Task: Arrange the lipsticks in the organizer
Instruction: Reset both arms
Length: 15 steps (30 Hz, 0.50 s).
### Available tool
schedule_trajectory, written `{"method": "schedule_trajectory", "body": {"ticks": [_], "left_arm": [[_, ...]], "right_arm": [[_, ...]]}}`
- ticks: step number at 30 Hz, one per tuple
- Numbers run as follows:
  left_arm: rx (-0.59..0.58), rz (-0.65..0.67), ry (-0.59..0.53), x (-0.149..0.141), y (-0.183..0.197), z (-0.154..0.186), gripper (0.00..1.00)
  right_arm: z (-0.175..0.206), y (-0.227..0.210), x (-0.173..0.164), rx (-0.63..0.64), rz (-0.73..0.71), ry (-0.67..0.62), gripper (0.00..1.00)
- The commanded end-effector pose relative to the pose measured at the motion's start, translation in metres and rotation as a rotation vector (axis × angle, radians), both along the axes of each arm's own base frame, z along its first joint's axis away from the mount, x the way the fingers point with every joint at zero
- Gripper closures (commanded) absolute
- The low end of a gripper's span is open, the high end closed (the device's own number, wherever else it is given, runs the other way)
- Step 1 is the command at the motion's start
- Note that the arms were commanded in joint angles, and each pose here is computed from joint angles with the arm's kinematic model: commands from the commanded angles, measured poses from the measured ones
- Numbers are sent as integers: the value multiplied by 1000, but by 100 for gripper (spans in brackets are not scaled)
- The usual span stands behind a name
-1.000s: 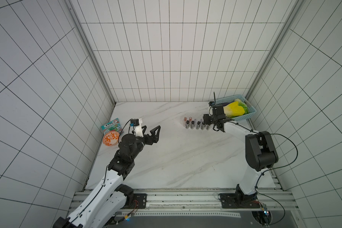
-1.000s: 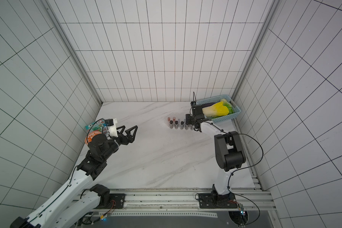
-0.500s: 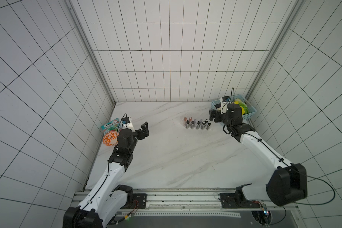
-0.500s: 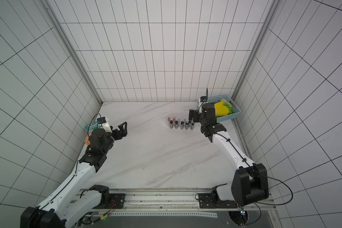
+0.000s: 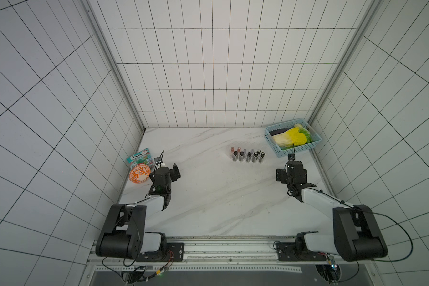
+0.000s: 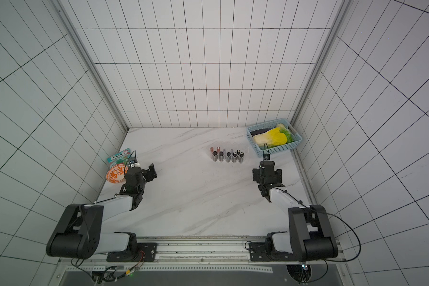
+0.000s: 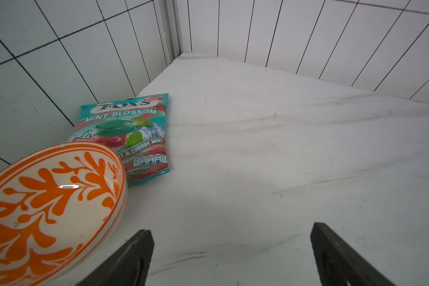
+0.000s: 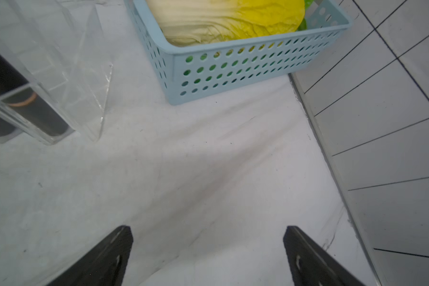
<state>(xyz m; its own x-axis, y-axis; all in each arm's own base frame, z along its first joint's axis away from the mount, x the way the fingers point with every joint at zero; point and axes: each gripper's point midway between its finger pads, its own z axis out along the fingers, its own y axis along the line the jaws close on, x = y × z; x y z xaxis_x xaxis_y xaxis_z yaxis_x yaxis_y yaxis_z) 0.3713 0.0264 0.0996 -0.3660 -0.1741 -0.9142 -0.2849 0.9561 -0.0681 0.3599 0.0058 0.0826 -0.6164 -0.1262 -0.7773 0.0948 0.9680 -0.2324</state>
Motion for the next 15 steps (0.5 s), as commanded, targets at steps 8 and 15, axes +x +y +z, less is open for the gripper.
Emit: {"method": "schedule_trajectory", "body": {"ticks": [8, 15], "left_arm": [[78, -85, -261, 15, -4, 27, 3], [75, -142, -150, 34, -12, 19, 3]], "right_arm": [[39, -2, 17, 146, 57, -291, 1], [43, -10, 19, 128, 82, -386, 1]]}}
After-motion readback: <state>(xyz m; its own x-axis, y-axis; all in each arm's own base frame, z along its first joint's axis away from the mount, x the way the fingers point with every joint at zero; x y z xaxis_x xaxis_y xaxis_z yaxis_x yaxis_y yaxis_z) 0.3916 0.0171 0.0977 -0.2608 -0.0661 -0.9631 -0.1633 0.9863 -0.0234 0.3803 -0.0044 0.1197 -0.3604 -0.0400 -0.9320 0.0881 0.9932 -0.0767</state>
